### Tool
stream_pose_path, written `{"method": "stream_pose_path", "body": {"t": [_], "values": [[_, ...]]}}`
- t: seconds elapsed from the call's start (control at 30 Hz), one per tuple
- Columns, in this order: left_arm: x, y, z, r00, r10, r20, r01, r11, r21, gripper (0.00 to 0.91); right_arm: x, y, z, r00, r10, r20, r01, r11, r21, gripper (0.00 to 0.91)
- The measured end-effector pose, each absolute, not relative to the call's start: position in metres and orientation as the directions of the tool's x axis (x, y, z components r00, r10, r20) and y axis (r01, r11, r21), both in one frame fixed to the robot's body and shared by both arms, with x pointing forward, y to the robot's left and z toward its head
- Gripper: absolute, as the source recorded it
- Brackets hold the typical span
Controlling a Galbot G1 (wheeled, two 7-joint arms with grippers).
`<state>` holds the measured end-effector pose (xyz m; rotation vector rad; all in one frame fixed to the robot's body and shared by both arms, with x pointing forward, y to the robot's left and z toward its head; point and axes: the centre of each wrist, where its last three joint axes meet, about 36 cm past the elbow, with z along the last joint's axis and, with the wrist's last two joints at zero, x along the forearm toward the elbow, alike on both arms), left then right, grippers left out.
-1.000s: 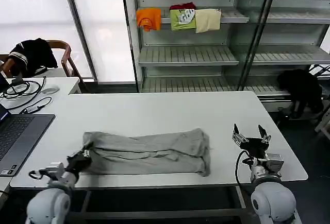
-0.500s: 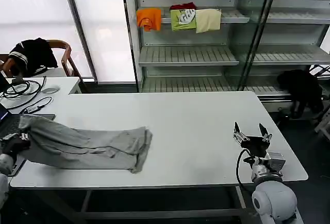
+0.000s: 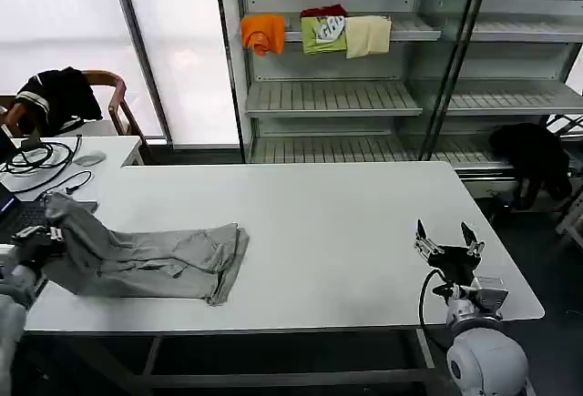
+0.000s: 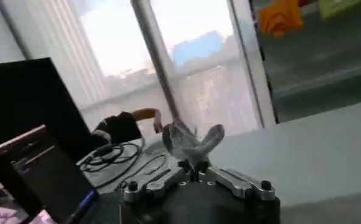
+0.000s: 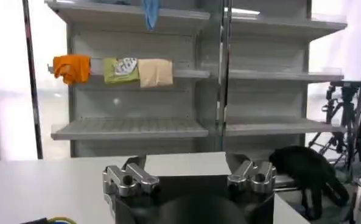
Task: Fold and organize the clothes.
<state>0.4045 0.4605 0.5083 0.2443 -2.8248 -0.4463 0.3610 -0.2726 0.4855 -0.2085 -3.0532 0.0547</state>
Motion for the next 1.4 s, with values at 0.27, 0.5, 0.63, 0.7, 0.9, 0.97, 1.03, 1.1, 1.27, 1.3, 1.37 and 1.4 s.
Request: {"method": "stream_pose_path", "body": {"t": [0.27,0.5,0.63,0.7,0.9,0.97,1.03,1.1,1.27,1.3,1.37,1.4], "values": [[0.405,0.385,0.481,-0.954,-0.078,0.291,0.005,0.961,0.276,0.010,0.349,-0.273,0.480,-0.984,0.153,0.091,0.150,0.988,-0.044,0.907],[0.407,0.340,0.473,-0.949,0.005,0.314,0.083,0.968,0.237,0.010,0.344,-0.272,0.472,-0.981,0.162,0.108,0.158,0.987,-0.045,0.907],[0.408,0.320,0.469,-0.946,0.043,0.323,0.120,0.968,0.220,0.010,0.342,-0.270,0.466,-0.979,0.165,0.120,0.161,0.986,-0.043,0.907],[0.409,0.312,0.468,-0.943,0.061,0.326,0.137,0.967,0.214,0.010,0.342,-0.270,0.464,-0.978,0.168,0.124,0.164,0.986,-0.042,0.907],[0.407,0.290,0.465,-0.935,0.113,0.335,0.188,0.962,0.199,0.010,0.342,-0.268,0.455,-0.975,0.173,0.138,0.169,0.985,-0.043,0.907],[0.408,0.285,0.465,-0.933,0.126,0.336,0.200,0.960,0.196,0.010,0.342,-0.267,0.453,-0.975,0.173,0.142,0.169,0.985,-0.043,0.907],[0.409,0.282,0.465,-0.932,0.135,0.337,0.209,0.958,0.196,0.010,0.342,-0.266,0.450,-0.974,0.172,0.147,0.168,0.985,-0.040,0.907],[0.410,0.279,0.465,-0.931,0.144,0.337,0.218,0.956,0.194,0.010,0.343,-0.265,0.449,-0.974,0.171,0.148,0.167,0.985,-0.039,0.907],[0.412,0.270,0.461,-0.925,0.164,0.344,0.238,0.954,0.184,0.907,0.343,-0.262,0.447,-0.974,0.167,0.151,0.163,0.986,-0.038,0.907],[0.413,0.269,0.461,-0.924,0.167,0.345,0.240,0.953,0.183,0.907,0.343,-0.262,0.446,-0.975,0.165,0.152,0.161,0.986,-0.038,0.907],[0.414,0.266,0.459,-0.922,0.172,0.348,0.245,0.953,0.177,0.907,0.343,-0.262,0.445,-0.975,0.164,0.153,0.160,0.986,-0.038,0.907],[0.415,0.264,0.457,-0.920,0.176,0.350,0.247,0.954,0.171,0.907,0.343,-0.262,0.445,-0.975,0.163,0.153,0.159,0.987,-0.038,0.907]]}}
